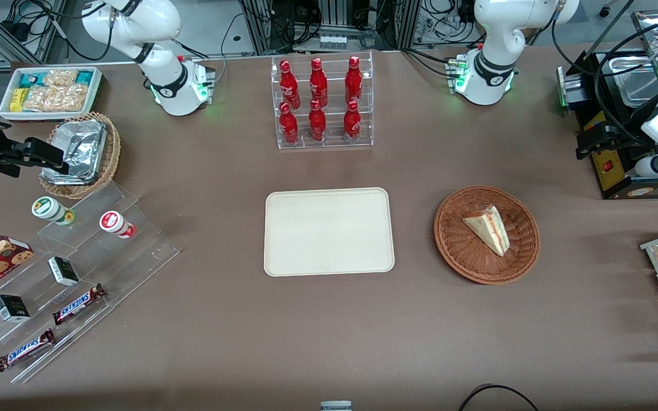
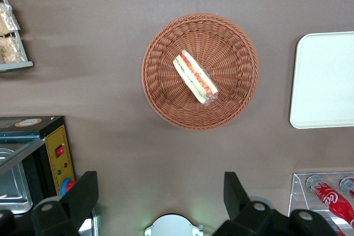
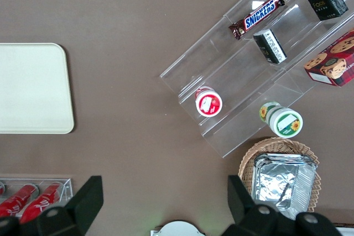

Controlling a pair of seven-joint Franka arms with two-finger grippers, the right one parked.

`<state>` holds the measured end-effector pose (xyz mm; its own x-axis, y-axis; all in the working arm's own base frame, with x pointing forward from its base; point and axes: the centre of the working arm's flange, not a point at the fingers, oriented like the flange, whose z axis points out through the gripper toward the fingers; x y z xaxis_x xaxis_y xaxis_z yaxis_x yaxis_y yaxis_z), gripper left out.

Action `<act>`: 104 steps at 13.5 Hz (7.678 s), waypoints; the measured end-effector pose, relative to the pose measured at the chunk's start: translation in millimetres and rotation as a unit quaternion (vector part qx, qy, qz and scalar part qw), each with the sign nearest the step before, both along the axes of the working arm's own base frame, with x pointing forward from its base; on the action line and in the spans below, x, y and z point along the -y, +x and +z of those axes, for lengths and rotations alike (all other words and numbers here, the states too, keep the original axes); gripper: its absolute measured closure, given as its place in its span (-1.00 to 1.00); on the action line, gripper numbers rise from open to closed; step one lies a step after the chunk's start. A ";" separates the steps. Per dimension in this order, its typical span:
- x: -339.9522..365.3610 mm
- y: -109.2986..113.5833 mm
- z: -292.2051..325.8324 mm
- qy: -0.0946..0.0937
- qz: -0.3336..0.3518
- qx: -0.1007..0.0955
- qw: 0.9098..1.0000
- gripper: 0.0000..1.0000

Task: Place sandwich from basket to tray
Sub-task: 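Move the left gripper toward the wicker basket holding the sandwich, then lower the open left gripper over the wrapped sandwich in the basket, then close the left gripper on the sandwich and lift it, then carry the sandwich with the left gripper over the cream tray, then lower the sandwich onto the tray and open the left gripper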

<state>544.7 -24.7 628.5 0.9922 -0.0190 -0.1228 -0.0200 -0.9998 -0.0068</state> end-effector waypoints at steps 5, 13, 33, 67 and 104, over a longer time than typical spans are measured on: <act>0.8 7.8 -19.1 0.000 -0.002 -0.014 1.000 -1.00; 10.9 13.2 -145.4 0.002 -0.013 -0.056 0.998 -1.00; 80.2 -17.8 -304.0 0.034 0.355 0.031 0.934 -1.00; 246.6 4.0 -267.5 0.015 0.175 -0.010 0.984 0.70; 510.0 -30.0 -344.1 -0.022 0.150 0.045 0.987 -1.00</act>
<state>514.7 -534.7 284.4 0.9609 0.2741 -0.0392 0.2758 -0.9600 0.0490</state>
